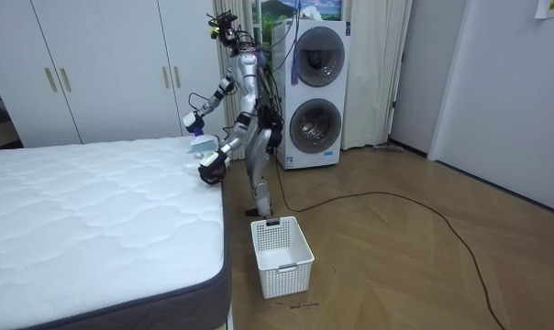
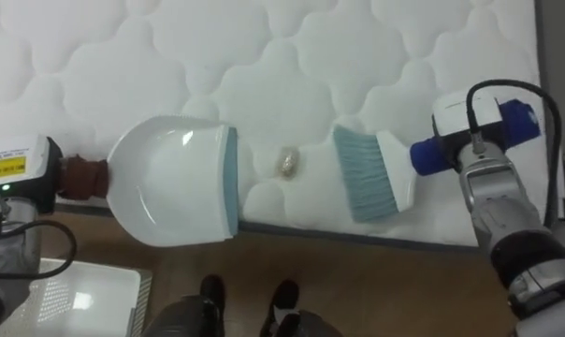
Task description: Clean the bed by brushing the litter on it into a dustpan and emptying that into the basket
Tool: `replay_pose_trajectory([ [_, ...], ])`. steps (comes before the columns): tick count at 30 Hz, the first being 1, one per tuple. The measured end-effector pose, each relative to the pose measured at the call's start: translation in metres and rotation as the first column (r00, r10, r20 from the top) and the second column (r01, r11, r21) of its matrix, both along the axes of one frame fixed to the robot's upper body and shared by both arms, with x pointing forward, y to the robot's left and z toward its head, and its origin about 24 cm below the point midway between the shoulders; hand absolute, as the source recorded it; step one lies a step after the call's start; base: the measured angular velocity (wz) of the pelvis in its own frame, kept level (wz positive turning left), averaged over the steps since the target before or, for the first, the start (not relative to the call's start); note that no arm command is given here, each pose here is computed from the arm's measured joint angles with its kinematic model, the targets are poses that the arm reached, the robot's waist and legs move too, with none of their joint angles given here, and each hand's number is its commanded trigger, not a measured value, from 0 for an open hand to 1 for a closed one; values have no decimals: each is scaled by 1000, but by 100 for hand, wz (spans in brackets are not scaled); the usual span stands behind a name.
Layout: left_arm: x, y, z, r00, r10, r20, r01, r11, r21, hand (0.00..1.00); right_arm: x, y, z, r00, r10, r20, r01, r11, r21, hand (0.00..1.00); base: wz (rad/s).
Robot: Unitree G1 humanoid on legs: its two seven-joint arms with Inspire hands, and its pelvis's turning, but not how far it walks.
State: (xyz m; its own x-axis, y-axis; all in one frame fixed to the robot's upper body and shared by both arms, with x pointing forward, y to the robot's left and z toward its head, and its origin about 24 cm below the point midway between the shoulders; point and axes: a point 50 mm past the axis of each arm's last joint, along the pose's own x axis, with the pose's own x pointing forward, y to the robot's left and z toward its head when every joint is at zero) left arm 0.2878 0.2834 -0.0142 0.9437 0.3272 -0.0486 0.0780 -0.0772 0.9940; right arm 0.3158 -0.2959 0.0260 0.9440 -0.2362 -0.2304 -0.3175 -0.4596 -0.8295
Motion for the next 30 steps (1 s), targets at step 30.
replay_pose_trajectory([
  [30, 10, -14, 2, 1000, 3, 15, -2, 1000, -31, 100, -9, 0, -23, 999, -33, 8, 33, 999, -33, 100, 0],
])
